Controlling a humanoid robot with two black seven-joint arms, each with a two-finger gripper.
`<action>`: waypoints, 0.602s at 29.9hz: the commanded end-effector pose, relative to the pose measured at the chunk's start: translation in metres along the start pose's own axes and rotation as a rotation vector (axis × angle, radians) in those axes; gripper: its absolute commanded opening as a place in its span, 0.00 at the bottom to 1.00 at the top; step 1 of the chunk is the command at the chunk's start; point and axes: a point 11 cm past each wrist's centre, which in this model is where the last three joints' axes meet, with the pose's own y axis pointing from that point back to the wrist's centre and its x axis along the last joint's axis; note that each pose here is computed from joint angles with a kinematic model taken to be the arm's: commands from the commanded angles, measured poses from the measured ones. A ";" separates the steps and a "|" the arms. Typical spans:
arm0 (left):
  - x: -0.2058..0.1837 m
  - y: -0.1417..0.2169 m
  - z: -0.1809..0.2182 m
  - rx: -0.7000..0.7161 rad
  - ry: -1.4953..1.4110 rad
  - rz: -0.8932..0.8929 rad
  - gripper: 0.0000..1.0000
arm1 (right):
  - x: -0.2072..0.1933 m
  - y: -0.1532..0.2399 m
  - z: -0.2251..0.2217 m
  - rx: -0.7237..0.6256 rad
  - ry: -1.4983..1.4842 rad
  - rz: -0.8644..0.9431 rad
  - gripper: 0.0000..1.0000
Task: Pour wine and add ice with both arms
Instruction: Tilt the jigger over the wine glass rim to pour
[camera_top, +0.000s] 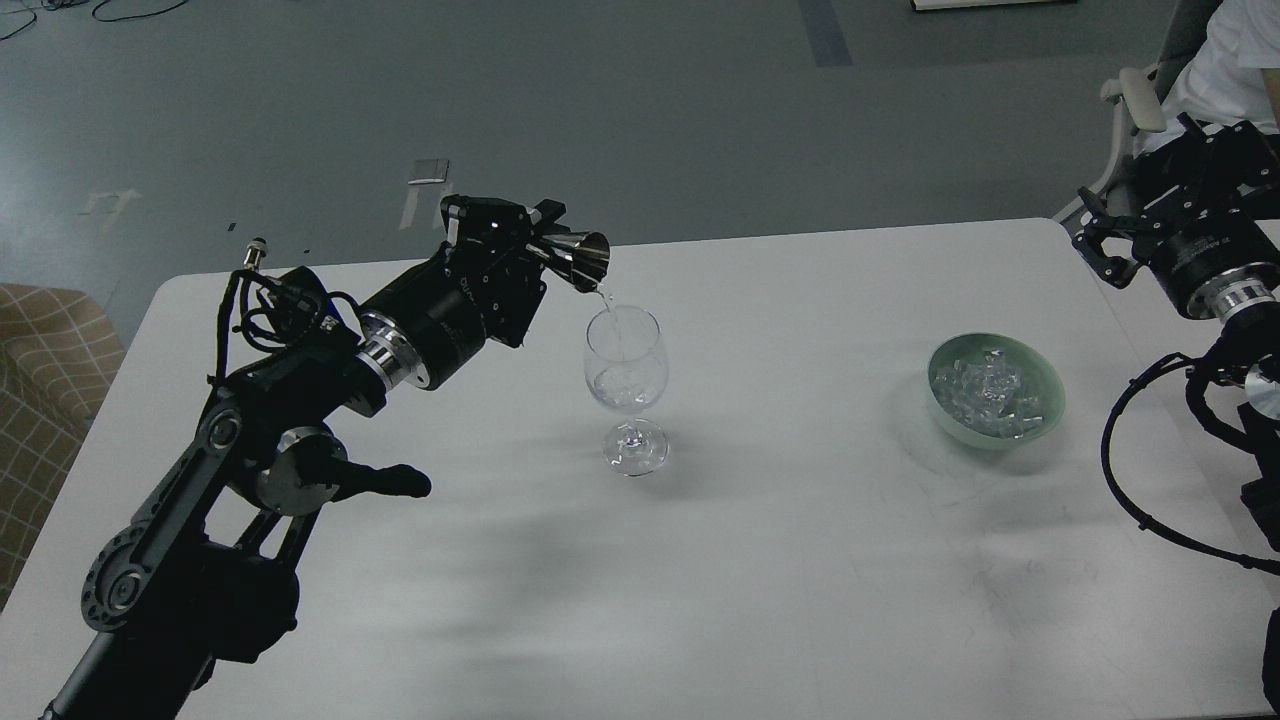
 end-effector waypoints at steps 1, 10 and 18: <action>0.000 -0.001 0.000 0.003 -0.058 0.015 0.14 | -0.001 0.000 0.000 0.000 -0.001 -0.002 1.00; 0.005 -0.004 0.012 -0.008 -0.189 0.045 0.14 | -0.004 -0.001 0.002 0.000 -0.006 -0.008 1.00; -0.010 -0.005 0.047 -0.056 -0.398 0.057 0.14 | -0.005 -0.001 0.003 -0.004 -0.005 -0.020 1.00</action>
